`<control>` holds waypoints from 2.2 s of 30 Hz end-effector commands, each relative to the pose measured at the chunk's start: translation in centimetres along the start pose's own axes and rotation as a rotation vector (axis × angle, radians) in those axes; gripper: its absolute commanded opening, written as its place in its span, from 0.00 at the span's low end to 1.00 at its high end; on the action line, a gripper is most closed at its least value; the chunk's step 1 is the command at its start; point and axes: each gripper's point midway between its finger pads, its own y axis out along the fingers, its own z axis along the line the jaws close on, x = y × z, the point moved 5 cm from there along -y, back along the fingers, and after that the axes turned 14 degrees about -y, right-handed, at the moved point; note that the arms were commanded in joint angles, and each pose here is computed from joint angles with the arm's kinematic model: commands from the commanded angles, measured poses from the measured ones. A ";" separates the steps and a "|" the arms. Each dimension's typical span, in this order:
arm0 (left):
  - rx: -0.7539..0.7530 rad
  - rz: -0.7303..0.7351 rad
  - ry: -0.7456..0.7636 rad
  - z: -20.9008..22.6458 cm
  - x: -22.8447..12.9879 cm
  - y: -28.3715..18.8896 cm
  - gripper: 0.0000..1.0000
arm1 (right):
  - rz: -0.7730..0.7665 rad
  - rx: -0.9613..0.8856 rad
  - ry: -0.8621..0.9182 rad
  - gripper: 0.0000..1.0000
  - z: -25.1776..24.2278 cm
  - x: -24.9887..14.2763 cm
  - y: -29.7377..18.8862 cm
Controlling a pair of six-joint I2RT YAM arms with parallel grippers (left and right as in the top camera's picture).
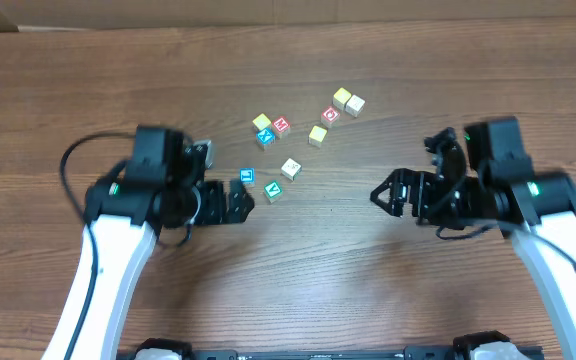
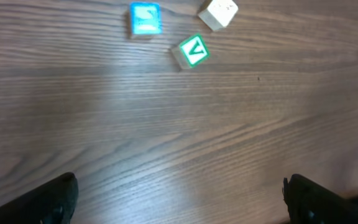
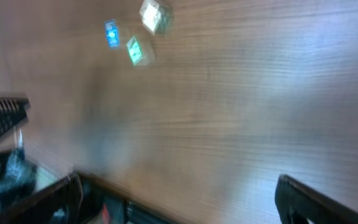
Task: Flip 5 blocks
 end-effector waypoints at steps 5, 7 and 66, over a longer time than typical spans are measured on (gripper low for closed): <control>0.038 0.139 -0.079 -0.6 1.8 4.2 1.00 | 0.217 0.027 0.041 1.00 -0.3 0.2 3.3; 0.057 0.168 -0.106 -0.3 2.0 5.4 1.00 | 0.238 0.032 0.054 1.00 -0.6 0.4 4.0; 0.268 0.146 0.004 -0.6 8.4 15.6 0.49 | 0.245 -0.272 0.007 0.92 -0.7 -0.4 7.9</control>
